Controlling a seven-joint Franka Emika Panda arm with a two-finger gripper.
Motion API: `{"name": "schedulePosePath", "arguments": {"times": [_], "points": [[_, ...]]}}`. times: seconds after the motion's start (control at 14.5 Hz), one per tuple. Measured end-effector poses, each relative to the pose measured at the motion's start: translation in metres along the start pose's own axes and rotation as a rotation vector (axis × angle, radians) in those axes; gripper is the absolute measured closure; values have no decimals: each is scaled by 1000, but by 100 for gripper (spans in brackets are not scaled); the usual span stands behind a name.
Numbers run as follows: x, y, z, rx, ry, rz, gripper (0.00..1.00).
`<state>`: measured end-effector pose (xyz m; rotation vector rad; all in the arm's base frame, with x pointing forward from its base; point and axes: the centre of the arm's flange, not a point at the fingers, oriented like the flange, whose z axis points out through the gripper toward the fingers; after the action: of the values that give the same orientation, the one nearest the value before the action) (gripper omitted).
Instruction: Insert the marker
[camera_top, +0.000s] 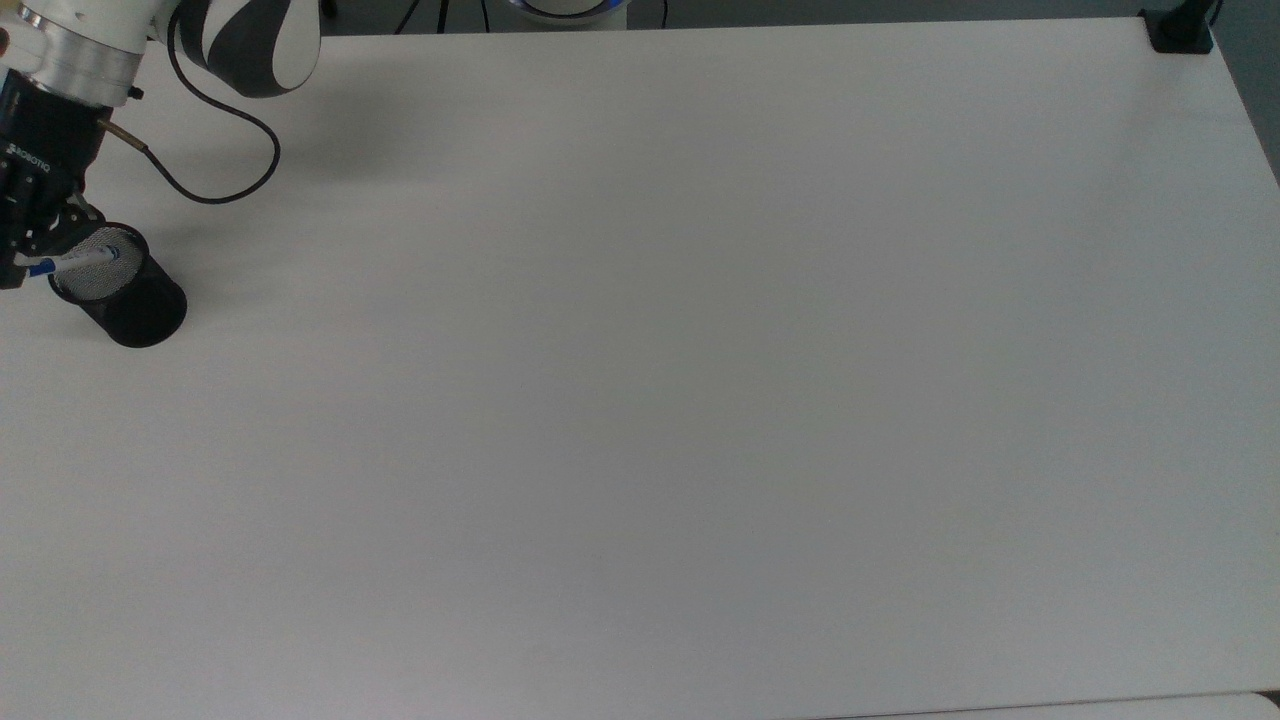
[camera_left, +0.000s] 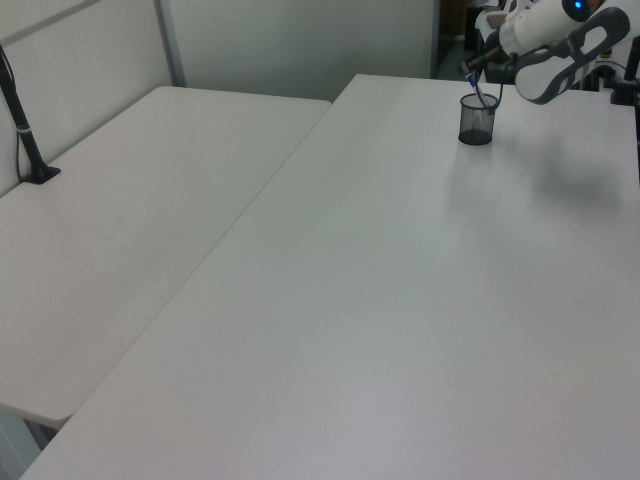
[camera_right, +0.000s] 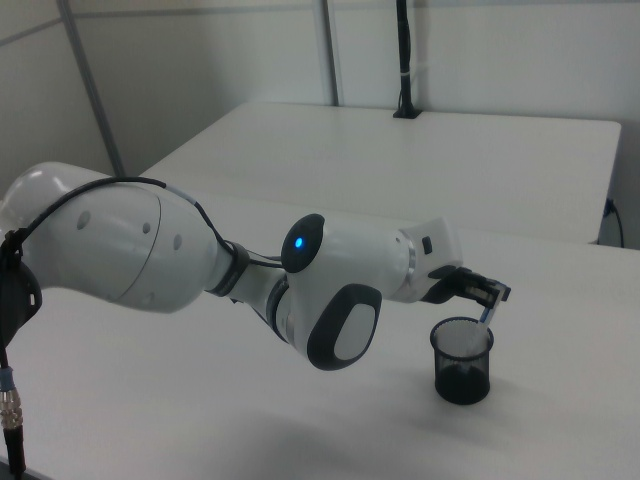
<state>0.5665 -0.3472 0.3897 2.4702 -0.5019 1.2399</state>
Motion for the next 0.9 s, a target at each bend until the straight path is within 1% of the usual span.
{"name": "schedulePosePath", "arguments": {"times": [0.14,0.21,0.28,0.34,0.41,0.48,0.55,0.62,0.69,0.83,0.9], "points": [[-8,0,1,2,-16,-22,82],[-8,-1,2,2,-17,-22,78],[-8,-1,1,2,-16,-22,65],[-7,0,0,1,-14,-22,47],[-5,-1,-1,2,-10,-17,37],[1,-2,-6,4,3,20,20],[17,-6,-18,10,34,79,16],[30,-13,-28,19,24,98,6],[48,-23,-40,27,-40,102,0],[111,-60,-88,47,-204,104,0],[132,-80,-114,57,-288,95,0]]}}
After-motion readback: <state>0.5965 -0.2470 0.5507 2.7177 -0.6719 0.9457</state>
